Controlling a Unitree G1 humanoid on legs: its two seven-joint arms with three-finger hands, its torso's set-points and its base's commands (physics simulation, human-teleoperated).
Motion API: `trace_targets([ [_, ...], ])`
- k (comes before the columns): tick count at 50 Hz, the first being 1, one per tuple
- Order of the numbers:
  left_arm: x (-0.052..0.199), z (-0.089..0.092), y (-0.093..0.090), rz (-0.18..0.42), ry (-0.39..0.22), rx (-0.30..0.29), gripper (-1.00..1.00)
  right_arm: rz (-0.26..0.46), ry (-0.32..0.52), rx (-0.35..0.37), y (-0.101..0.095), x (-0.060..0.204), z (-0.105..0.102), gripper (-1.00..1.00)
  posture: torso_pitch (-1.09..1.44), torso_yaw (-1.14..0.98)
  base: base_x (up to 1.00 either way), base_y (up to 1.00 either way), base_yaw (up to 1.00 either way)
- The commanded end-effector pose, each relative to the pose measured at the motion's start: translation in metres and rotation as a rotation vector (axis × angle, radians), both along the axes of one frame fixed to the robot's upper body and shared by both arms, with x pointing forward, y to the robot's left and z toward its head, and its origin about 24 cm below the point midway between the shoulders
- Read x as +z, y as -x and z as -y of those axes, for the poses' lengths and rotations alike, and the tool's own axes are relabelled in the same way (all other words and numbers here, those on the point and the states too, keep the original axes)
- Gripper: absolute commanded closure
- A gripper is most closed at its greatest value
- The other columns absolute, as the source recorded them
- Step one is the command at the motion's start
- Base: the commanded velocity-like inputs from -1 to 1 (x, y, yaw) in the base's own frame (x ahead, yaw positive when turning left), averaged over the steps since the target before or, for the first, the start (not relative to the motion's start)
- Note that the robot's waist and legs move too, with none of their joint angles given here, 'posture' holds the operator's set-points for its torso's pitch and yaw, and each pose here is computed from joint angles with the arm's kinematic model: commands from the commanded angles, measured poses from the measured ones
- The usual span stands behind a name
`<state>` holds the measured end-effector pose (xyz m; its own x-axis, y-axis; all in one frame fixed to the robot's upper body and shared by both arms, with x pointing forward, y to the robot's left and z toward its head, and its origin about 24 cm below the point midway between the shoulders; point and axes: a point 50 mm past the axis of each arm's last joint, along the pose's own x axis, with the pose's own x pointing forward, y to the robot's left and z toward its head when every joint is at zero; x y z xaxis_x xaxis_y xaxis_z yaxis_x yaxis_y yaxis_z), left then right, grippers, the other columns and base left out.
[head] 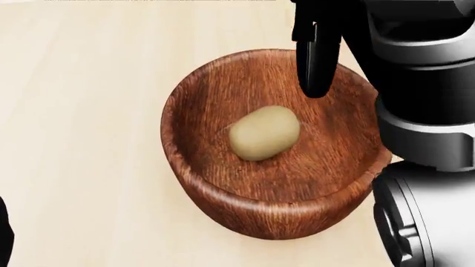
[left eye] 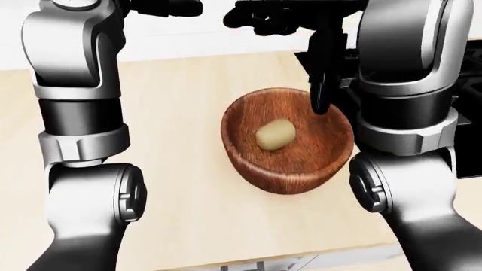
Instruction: Pick the potato from the pan and place it in the bowl.
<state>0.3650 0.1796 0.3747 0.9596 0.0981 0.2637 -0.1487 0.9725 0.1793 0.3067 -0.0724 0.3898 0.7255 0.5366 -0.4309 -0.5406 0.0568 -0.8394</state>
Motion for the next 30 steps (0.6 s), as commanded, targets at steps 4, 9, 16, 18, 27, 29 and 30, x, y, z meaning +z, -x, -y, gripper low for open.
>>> trace_targets([
  [4,0.022,-0.002,0.011,0.099,-0.005,0.004,-1.00,0.068,-0.047,-0.028,0.003,0.021,0.011,-1.00,0.00,0.00,0.00,0.00,0.00],
  [9,0.021,-0.003,0.010,0.097,-0.005,0.008,-1.00,0.085,-0.101,-0.065,-0.002,0.029,0.026,-1.00,0.00,0.00,0.00,0.00,0.00],
  [16,0.023,-0.005,0.010,0.100,-0.005,0.012,-1.00,0.111,-0.163,-0.113,-0.008,0.039,0.044,-1.00,0.00,0.00,0.00,0.00,0.00],
  [18,0.024,-0.004,0.010,0.100,-0.004,0.011,-1.00,0.118,-0.186,-0.126,-0.010,0.042,0.049,-1.00,0.00,0.00,0.00,0.00,0.00],
  [27,0.022,-0.005,0.010,0.099,-0.002,0.012,-1.00,0.154,-0.372,-0.184,-0.018,0.051,0.070,-1.00,0.00,0.00,0.00,0.00,0.00],
  [29,0.022,-0.005,0.009,0.098,-0.002,0.012,-1.00,0.167,-0.425,-0.209,-0.021,0.052,0.076,-1.00,0.00,0.00,0.00,0.00,0.00],
  [30,0.021,-0.005,0.009,0.097,-0.002,0.012,-1.00,0.187,-0.442,-0.238,-0.023,0.052,0.084,-1.00,0.00,0.00,0.00,0.00,0.00],
])
